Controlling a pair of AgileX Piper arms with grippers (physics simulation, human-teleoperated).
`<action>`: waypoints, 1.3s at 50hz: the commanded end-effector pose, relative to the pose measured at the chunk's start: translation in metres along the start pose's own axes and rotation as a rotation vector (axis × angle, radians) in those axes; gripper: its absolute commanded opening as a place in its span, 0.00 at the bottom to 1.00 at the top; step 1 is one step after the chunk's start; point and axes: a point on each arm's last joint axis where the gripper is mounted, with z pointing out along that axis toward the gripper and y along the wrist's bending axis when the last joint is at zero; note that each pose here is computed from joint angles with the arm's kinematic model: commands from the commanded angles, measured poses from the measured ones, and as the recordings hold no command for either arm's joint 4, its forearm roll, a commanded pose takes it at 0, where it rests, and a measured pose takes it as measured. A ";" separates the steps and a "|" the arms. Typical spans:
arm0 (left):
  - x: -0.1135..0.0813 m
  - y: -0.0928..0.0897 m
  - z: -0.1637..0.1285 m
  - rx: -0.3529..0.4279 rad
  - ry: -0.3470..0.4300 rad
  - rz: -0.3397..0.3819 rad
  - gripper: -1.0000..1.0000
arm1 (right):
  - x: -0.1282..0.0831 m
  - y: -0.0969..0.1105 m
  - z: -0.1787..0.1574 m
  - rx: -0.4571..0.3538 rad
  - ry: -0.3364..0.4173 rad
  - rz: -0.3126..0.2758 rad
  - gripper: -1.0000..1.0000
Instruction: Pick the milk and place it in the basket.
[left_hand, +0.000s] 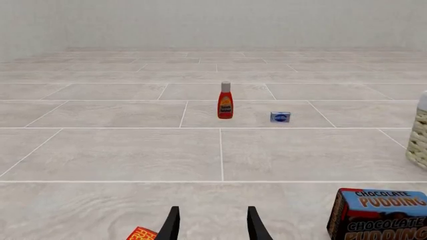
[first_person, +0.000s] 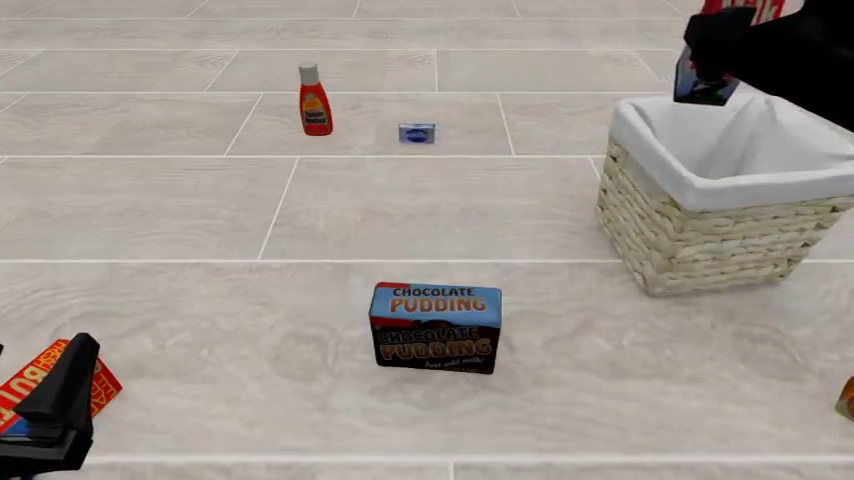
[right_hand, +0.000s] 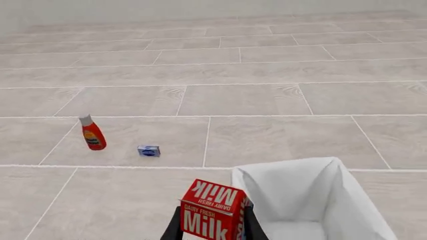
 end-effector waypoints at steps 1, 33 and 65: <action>0.000 0.000 0.000 0.000 0.000 0.000 1.00 | -0.004 -0.014 -0.013 0.052 -0.030 0.013 0.00; 0.000 0.000 0.000 0.000 0.000 0.000 1.00 | 0.011 -0.056 0.001 0.192 0.013 0.026 0.00; 0.000 0.000 0.000 0.000 0.000 0.000 1.00 | 0.035 -0.072 0.062 0.205 0.125 0.012 0.00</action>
